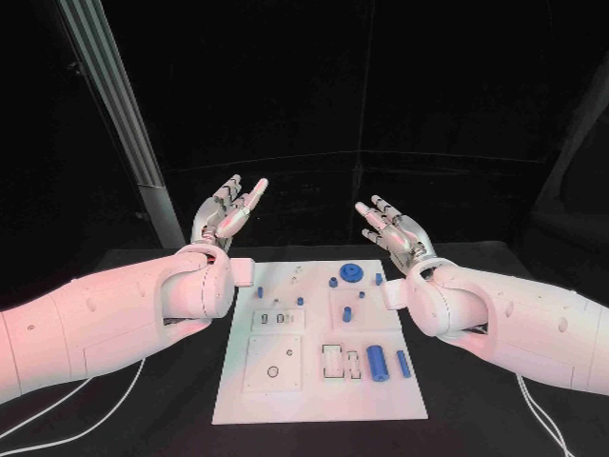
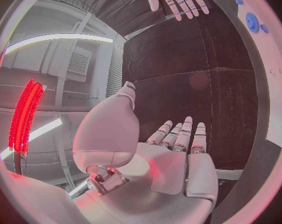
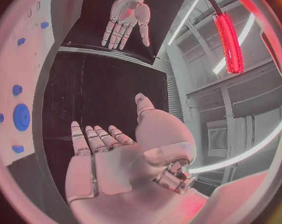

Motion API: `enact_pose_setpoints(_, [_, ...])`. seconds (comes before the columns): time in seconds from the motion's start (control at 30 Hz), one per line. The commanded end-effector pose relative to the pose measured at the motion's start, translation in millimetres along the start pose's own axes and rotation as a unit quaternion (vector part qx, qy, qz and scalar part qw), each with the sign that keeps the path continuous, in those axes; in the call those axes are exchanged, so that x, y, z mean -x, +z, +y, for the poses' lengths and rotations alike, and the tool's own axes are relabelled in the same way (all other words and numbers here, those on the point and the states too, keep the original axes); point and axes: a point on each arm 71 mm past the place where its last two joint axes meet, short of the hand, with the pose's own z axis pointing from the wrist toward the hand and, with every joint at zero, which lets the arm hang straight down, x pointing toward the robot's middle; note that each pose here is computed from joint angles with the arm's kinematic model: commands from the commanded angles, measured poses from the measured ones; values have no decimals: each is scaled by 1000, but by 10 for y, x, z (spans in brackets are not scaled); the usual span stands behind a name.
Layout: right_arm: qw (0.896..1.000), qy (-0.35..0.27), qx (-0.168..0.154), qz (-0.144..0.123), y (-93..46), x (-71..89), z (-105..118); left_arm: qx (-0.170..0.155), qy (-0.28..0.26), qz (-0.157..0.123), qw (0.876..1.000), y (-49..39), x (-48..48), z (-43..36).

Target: Assemble the parts on the task board

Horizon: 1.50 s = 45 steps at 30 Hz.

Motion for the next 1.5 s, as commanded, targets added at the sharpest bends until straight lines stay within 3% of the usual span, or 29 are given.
enact_pose_setpoints(0.03, [997,-8,5,82,30,-99,20,-15,-22,10,1000,5,-19,-30])
enact_pose_setpoints(0.17, [996,-10,5,90,42,-105,19,-15,-22,10,1000,5,-19,-30])
enact_pose_setpoints(0.2, [995,-67,40,66,63,80,34,-14,-27,13,999,12,102,-14])
enact_pose_setpoints(0.47, [988,-126,66,56,59,229,54,-25,-24,16,999,-24,233,-47])
enact_pose_setpoints(0.67, [978,-179,88,64,68,332,115,-35,-18,31,999,-79,259,-87])
enact_pose_setpoints(0.83, [961,-243,103,80,108,386,193,-34,-20,53,998,-156,241,-120])
enact_pose_setpoints(1.0, [927,-340,116,103,179,378,335,-29,-26,77,996,-259,208,-160])
enact_pose_setpoints(1.17, [881,-443,124,113,271,338,504,-17,-39,98,994,-351,154,-187])
enact_pose_setpoints(1.33, [830,-533,110,121,367,278,618,-5,-58,112,992,-422,96,-204])
enact_pose_setpoints(1.4, [804,-572,102,127,400,237,637,-1,-63,118,991,-442,68,-208])
enact_pose_setpoints(1.5, [777,-607,93,135,428,186,636,2,-68,124,990,-454,39,-209])
